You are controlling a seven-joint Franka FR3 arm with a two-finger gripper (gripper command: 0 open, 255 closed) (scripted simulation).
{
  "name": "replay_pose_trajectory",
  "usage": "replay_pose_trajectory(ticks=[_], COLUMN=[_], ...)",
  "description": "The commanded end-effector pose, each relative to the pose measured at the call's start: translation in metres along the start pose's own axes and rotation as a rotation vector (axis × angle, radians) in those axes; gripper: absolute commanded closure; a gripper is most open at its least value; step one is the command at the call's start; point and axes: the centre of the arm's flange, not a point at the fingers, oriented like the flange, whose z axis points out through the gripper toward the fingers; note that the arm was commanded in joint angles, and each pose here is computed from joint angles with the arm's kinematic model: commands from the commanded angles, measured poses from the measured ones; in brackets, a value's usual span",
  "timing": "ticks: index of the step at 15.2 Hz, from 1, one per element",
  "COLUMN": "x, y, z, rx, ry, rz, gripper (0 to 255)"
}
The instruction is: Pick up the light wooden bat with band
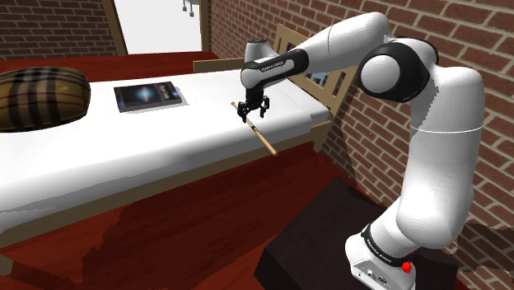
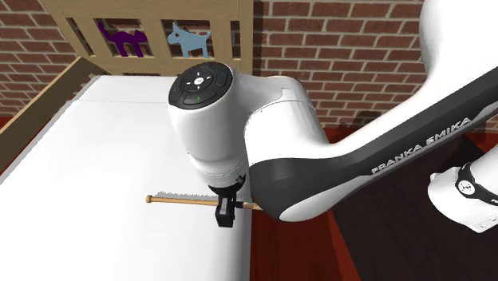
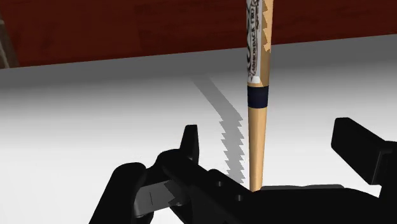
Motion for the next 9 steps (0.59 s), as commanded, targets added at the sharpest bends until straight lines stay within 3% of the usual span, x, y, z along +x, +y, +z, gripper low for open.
replay_pose_trajectory(ticks=[1,8,9], x=[0.004,0.005,0.004], y=[-0.001,-0.004,-0.004], z=[0.01,0.04,0.04], rx=[0.0,0.0,0.0], ry=[0.001,0.001,0.001], rz=[0.002,0.002,0.002], gripper=[0,0,255])
